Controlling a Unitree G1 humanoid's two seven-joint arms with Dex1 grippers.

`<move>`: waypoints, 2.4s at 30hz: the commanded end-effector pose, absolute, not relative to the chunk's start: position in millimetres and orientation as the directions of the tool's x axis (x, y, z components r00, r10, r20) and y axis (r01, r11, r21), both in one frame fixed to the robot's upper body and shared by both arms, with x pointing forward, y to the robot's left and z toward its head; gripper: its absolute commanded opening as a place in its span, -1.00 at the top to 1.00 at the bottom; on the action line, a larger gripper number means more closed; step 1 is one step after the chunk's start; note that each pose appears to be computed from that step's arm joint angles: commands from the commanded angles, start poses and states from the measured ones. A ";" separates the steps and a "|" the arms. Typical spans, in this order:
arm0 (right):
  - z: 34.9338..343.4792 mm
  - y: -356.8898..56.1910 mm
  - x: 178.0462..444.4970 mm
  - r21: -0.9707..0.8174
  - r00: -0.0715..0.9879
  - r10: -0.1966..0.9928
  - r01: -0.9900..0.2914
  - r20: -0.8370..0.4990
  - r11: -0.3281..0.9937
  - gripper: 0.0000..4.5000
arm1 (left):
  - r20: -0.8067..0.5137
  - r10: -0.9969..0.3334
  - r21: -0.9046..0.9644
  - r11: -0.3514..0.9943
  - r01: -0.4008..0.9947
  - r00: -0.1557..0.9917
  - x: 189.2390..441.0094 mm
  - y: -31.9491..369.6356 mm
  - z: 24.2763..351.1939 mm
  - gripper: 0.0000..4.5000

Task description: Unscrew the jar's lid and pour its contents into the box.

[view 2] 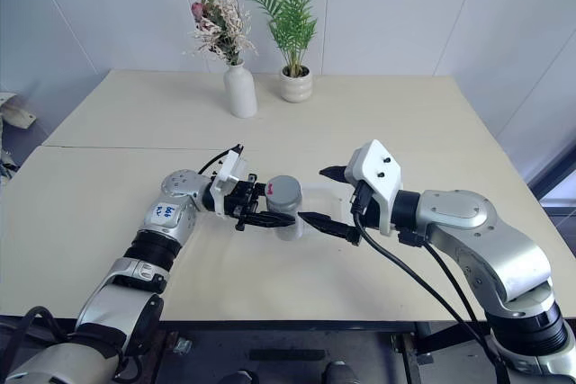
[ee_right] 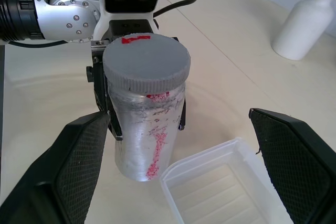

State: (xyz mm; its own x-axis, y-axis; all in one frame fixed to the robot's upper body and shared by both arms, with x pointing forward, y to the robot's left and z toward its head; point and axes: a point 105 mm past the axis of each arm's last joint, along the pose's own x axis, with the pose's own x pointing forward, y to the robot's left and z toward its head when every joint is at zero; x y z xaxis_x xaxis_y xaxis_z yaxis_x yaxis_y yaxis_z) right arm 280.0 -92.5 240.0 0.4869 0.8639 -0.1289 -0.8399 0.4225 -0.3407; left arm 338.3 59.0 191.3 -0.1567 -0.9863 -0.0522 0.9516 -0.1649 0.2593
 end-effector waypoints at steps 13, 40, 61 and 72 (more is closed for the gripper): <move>264.4 -59.1 275.8 -0.363 0.412 0.911 -0.851 -0.014 0.380 -0.99 | -0.056 -0.970 0.303 -0.241 0.922 -0.235 336.8 48.9 202.0 0.09; 263.1 -52.9 297.6 -0.390 0.410 0.912 -0.840 -0.003 0.377 -0.99 | -0.056 -0.963 0.319 -0.266 0.910 -0.262 331.2 47.3 205.1 0.09; 259.6 -69.0 295.1 -0.394 0.450 0.893 -0.825 -0.025 0.405 -0.99 | -0.057 -0.967 0.312 -0.252 0.916 -0.247 333.2 49.7 204.5 0.09; 259.4 -61.4 290.0 -0.375 0.412 0.911 -0.847 -0.014 0.377 -0.99 | -0.055 -0.967 0.305 -0.255 0.918 -0.250 333.3 48.7 203.9 0.09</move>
